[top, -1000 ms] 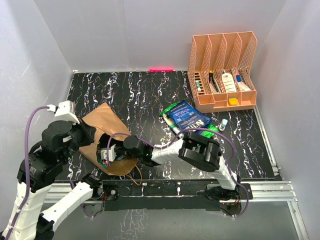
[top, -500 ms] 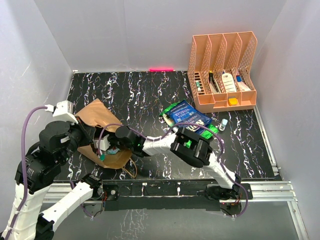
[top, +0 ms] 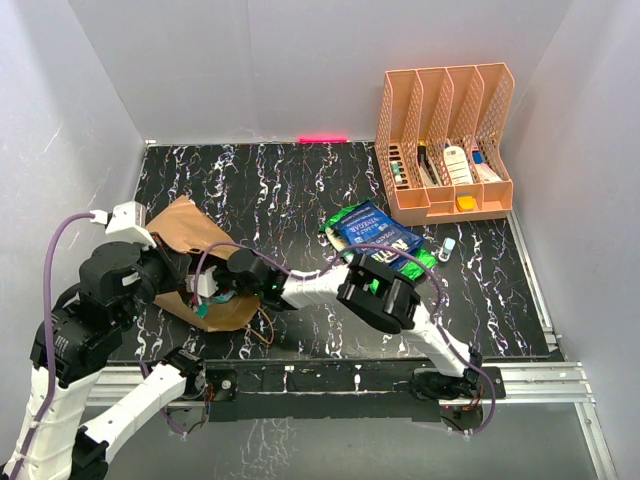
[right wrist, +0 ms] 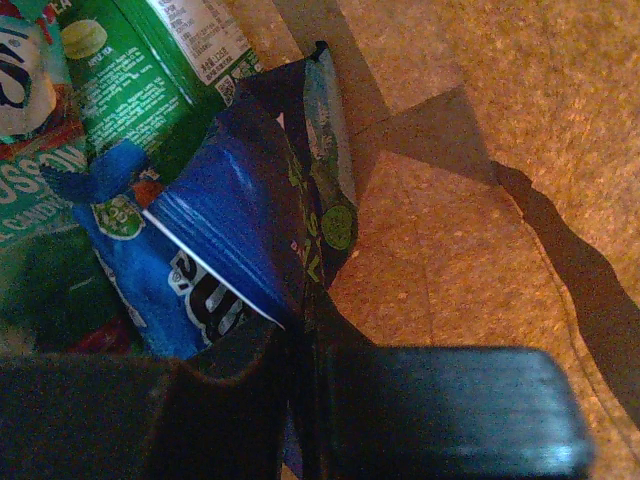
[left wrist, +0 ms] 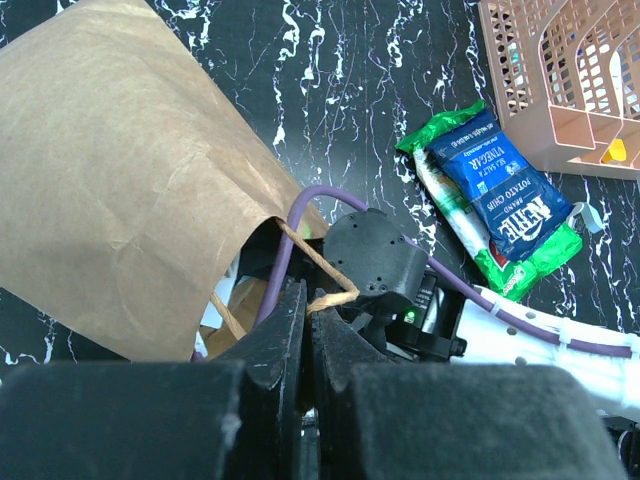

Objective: Take the snacks out of the paper bag
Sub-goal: Take out the snack from the paper bag.

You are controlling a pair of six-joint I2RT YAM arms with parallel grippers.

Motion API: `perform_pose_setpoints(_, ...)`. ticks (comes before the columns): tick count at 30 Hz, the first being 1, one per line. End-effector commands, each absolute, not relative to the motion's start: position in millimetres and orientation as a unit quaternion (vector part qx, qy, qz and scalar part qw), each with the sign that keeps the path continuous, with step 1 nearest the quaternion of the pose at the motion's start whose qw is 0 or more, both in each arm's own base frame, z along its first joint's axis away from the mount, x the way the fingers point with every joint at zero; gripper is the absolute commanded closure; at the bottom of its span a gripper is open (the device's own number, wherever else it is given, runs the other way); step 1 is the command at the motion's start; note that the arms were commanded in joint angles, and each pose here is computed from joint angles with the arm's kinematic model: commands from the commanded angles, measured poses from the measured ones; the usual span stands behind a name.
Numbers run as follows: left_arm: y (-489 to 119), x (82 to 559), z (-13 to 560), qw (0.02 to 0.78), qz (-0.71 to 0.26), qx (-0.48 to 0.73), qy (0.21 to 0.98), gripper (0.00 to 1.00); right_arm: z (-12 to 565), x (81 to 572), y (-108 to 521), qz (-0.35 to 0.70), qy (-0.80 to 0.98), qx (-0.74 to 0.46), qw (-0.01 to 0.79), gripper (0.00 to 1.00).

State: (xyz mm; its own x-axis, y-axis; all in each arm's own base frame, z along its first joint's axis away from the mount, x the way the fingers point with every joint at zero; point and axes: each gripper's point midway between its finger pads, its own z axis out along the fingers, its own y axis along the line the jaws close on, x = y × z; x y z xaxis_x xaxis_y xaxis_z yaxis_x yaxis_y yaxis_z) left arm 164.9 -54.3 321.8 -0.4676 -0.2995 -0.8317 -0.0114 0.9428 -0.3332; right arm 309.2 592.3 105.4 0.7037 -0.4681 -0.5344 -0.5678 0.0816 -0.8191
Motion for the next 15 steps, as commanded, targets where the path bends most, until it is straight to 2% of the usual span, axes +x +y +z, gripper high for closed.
perform_pose_setpoints(1,-58.7,166.7,327.0,0.512,-0.153,-0.088,0.840,1.00,199.6,280.1,576.7,0.135,0.386,-0.602,0.686,0.93)
perform_pose_setpoints(5,-58.7,170.9,330.9,0.518,-0.150,-0.089,0.837,1.00,223.7,237.6,550.6,0.217,0.421,-0.575,0.668,0.93)
perform_pose_setpoints(9,-57.4,173.2,337.3,0.530,-0.152,-0.094,0.829,1.00,239.7,184.8,527.8,0.304,0.456,-0.568,0.614,0.93)
perform_pose_setpoints(10,-56.6,173.2,339.5,0.533,-0.152,-0.096,0.826,1.00,258.8,172.0,517.3,0.329,0.463,-0.555,0.608,0.93)
perform_pose_setpoints(15,-53.5,170.9,346.9,0.544,-0.155,-0.098,0.818,1.00,282.0,138.1,473.2,0.412,0.555,-0.475,0.544,0.93)
